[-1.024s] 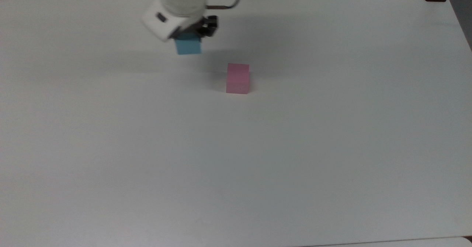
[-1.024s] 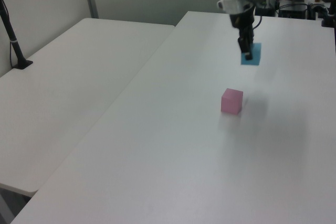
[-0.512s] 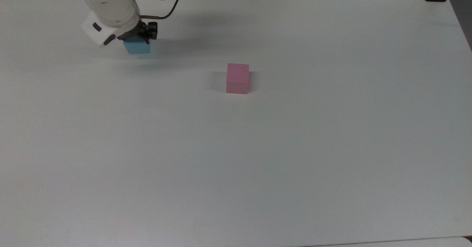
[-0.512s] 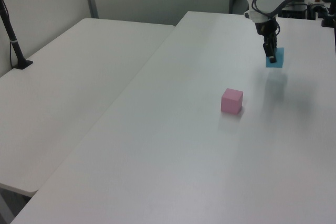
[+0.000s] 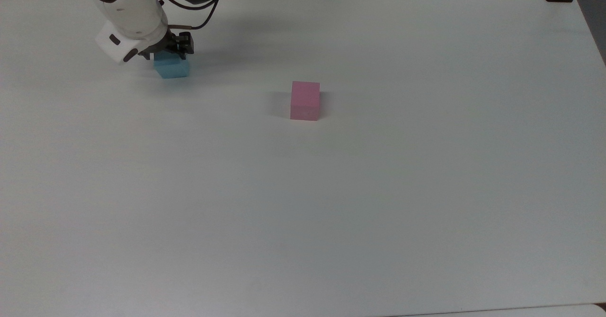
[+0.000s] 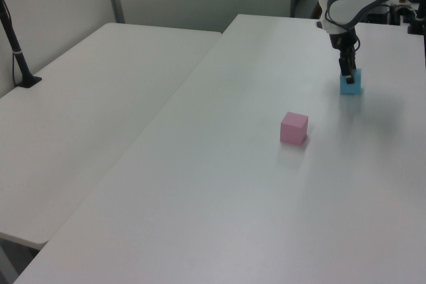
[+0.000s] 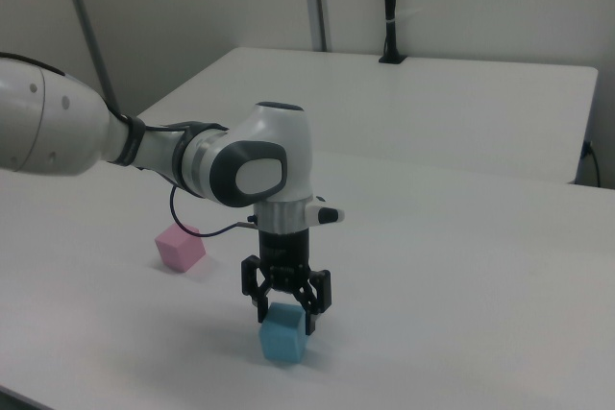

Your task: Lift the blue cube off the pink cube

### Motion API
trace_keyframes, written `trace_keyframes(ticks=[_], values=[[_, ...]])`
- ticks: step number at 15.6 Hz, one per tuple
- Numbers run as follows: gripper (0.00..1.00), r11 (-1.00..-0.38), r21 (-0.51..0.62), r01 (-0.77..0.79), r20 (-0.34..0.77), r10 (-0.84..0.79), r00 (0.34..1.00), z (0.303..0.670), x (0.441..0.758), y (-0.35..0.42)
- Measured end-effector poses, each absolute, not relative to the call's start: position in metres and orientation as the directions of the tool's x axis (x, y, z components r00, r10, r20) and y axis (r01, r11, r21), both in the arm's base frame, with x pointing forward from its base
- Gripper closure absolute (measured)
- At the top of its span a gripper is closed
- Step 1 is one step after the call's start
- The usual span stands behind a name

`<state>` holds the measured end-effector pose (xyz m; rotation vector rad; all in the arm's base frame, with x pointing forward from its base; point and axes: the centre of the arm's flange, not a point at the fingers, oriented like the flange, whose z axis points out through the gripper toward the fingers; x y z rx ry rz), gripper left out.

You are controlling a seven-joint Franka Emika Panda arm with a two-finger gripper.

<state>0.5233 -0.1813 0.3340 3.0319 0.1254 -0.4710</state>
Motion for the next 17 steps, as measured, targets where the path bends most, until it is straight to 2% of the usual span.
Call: trace_keyframes(ticks=[1, 2, 4, 6, 8, 10, 12, 14, 17], values=[[0.04, -0.994, 0.057, 0.093, -0.308, 0.071, 0.949, 0.333, 0.523, -0.182], [0.00, -0.994, 0.057, 0.095, -0.307, 0.073, 0.949, 0.333, 0.524, -0.181], [0.00, -0.994, 0.065, 0.087, -0.287, 0.065, 0.956, 0.346, 0.531, -0.177], [0.00, -0.997, 0.080, 0.025, -0.263, 0.003, 0.965, 0.387, 0.547, -0.157], [0.00, -0.996, 0.086, -0.018, -0.229, -0.037, 0.973, 0.453, 0.564, -0.118], [0.00, -0.997, 0.079, -0.005, -0.188, -0.020, 0.982, 0.520, 0.567, -0.078], [0.00, -0.997, 0.074, 0.012, -0.149, 0.001, 0.989, 0.565, 0.562, -0.044], [0.00, -0.997, 0.076, -0.021, -0.114, -0.030, 0.993, 0.588, 0.557, -0.022], [0.00, -0.995, 0.078, -0.055, -0.114, -0.064, 0.991, 0.598, 0.550, -0.013]])
